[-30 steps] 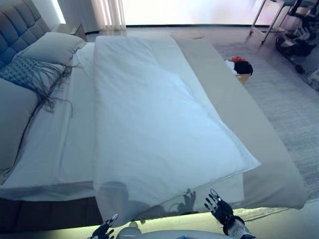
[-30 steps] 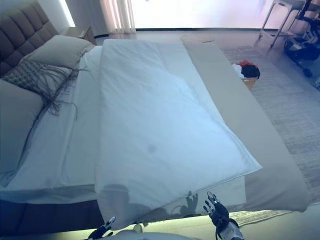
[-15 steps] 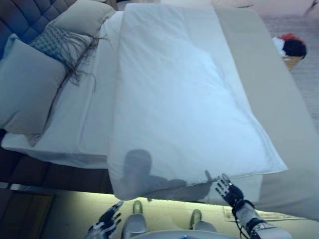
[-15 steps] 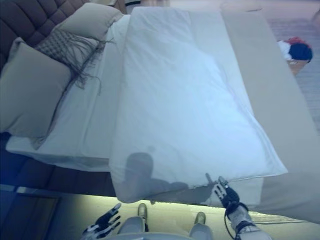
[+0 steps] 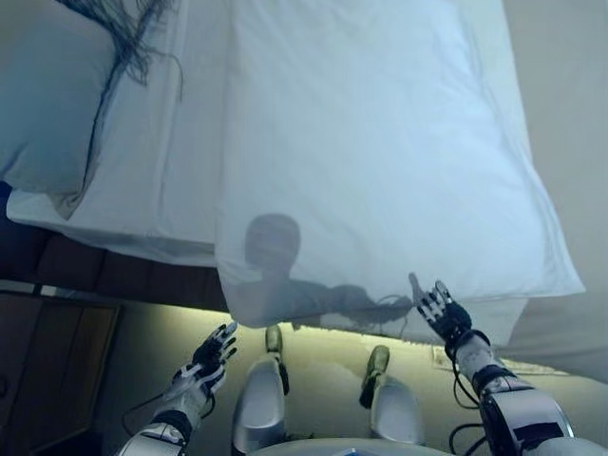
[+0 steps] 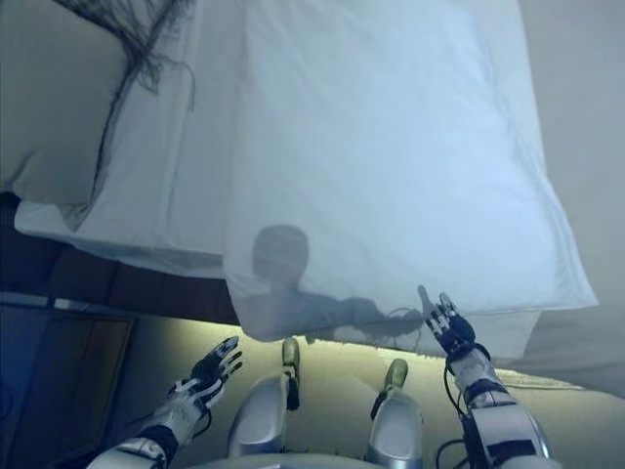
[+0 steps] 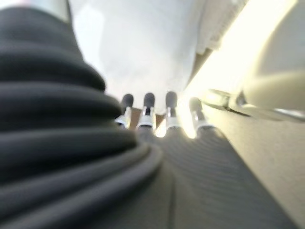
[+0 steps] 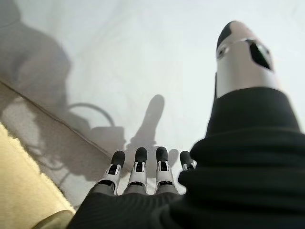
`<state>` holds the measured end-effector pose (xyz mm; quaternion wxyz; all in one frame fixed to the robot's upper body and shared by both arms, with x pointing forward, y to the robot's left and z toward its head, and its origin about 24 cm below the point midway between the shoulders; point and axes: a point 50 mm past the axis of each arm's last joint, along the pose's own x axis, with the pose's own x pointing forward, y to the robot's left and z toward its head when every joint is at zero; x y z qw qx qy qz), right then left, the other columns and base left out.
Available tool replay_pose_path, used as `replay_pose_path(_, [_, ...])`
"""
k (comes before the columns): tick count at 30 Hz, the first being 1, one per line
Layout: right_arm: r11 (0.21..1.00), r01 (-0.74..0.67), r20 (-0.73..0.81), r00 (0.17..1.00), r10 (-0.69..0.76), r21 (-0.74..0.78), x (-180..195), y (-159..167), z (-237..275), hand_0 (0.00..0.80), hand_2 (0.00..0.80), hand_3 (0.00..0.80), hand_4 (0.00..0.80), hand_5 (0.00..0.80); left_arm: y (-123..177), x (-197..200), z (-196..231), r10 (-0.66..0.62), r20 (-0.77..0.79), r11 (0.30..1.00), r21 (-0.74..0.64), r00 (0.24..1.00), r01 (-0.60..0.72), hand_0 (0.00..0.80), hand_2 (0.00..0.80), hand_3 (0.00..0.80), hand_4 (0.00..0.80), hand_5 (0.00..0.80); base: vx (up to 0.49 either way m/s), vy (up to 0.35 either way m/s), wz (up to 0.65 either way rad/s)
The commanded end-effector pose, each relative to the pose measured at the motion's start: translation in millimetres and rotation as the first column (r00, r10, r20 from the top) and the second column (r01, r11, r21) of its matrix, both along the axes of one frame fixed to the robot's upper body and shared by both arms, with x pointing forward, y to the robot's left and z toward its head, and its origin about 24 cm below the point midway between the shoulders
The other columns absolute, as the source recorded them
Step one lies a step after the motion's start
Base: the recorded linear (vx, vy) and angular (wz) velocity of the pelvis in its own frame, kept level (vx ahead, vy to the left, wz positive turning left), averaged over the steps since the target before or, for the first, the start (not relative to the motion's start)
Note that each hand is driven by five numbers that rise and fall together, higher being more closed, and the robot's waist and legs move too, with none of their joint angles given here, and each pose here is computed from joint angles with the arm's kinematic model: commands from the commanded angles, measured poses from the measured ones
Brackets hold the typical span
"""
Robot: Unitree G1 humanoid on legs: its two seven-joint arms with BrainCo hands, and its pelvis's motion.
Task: Make the bed neatly
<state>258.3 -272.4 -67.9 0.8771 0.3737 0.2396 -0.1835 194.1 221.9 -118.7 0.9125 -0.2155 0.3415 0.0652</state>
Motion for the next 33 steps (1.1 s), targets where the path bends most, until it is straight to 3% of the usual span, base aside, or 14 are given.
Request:
replay_pose_path(1, [0.998,0.045,0.022,0.999,-0.045,0.033,7,-5,8,0.000,0.000,0.000,0.000,0.000,1,22,16,-0.004,0.113,1.000,-0.006,0.994,0.005,0.000,0.000,0.000,0.000,0.000,-0.081,0.046,-0.05])
replay_pose_path(5, [0.999,0.040,0.002,0.999,-0.040,0.033,7,-4,7,0.000,0.000,0.000,0.000,0.000,-4,38,29,0.008,0.220,0.999,-0.048,0.975,0.003,0.000,0.000,0.000,0.000,0.000,-0.095,0.044,-0.02])
replay_pose_path(9, [0.997,0.071,0.031,0.997,-0.072,0.033,10,-16,15,0.000,0.000,0.000,0.000,0.000,-7,64,58,0.138,0.401,0.977,-0.205,0.906,-0.058,0.000,0.000,0.000,0.000,0.000,-0.096,0.024,-0.05])
replay_pose_path(15, [0.994,0.107,0.100,0.989,-0.109,0.018,19,-33,33,0.000,0.000,0.000,0.000,0.000,-4,79,86,0.270,0.531,0.939,-0.330,0.804,-0.097,0.000,0.000,0.000,0.000,0.000,-0.074,0.008,-0.06])
replay_pose_path(22, [0.981,0.165,0.215,0.967,-0.140,-0.103,31,-74,77,0.000,0.000,0.000,0.000,0.000,6,84,105,0.308,0.604,0.932,-0.347,0.735,-0.105,0.000,0.000,0.000,0.000,0.000,-0.022,0.006,-0.02])
replay_pose_path(33, [0.929,0.222,0.432,0.899,-0.076,-0.297,54,-125,184,0.000,0.000,0.000,0.000,0.000,31,59,100,0.359,0.587,0.921,-0.348,0.725,-0.174,0.000,0.000,0.000,0.000,0.000,0.018,-0.012,0.00])
